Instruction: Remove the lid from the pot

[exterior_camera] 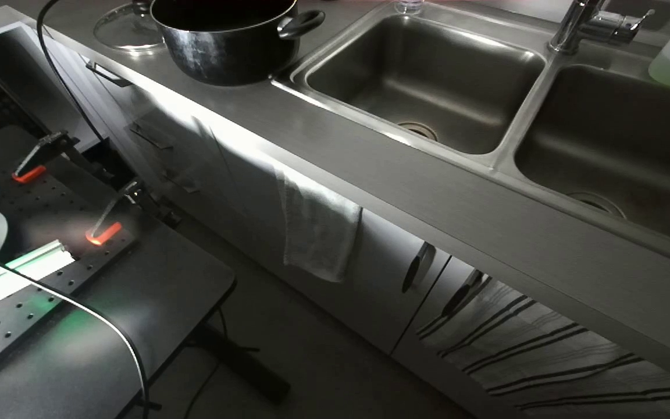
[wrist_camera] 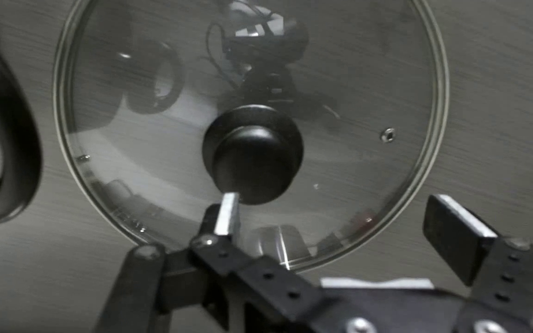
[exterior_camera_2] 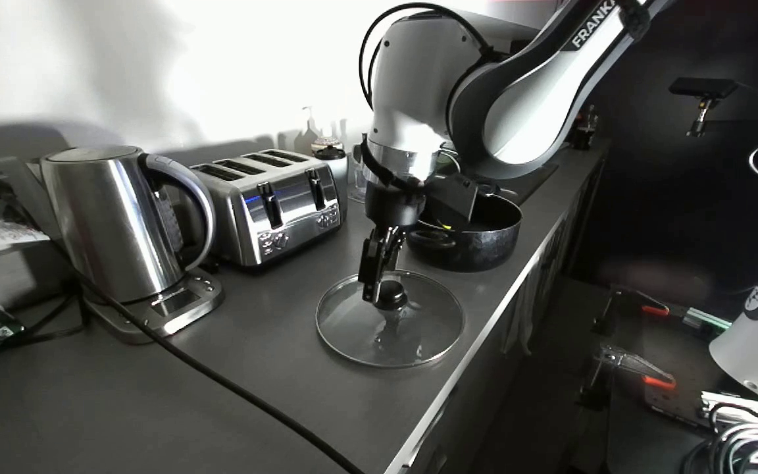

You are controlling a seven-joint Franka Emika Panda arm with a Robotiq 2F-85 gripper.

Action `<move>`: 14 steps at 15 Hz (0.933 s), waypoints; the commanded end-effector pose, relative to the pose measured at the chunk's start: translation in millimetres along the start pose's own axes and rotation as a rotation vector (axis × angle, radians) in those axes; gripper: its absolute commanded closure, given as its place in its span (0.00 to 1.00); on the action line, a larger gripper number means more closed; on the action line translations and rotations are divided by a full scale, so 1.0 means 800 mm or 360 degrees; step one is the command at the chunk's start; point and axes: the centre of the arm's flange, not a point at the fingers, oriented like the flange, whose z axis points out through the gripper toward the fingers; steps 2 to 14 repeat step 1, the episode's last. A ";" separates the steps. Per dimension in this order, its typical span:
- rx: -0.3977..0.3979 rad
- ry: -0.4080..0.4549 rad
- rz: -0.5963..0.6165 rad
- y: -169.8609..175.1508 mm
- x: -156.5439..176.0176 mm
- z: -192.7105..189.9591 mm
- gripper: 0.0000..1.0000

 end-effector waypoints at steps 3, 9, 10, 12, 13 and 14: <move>0.0101 0.0061 -0.0144 -0.013 -0.056 -0.055 0.00; 0.0101 0.0061 -0.0144 -0.013 -0.056 -0.055 0.00; 0.0101 0.0061 -0.0144 -0.013 -0.056 -0.055 0.00; 0.0101 0.0061 -0.0144 -0.013 -0.056 -0.055 0.00; 0.0101 0.0061 -0.0144 -0.013 -0.056 -0.055 0.00; 0.0101 0.0061 -0.0144 -0.013 -0.056 -0.055 0.00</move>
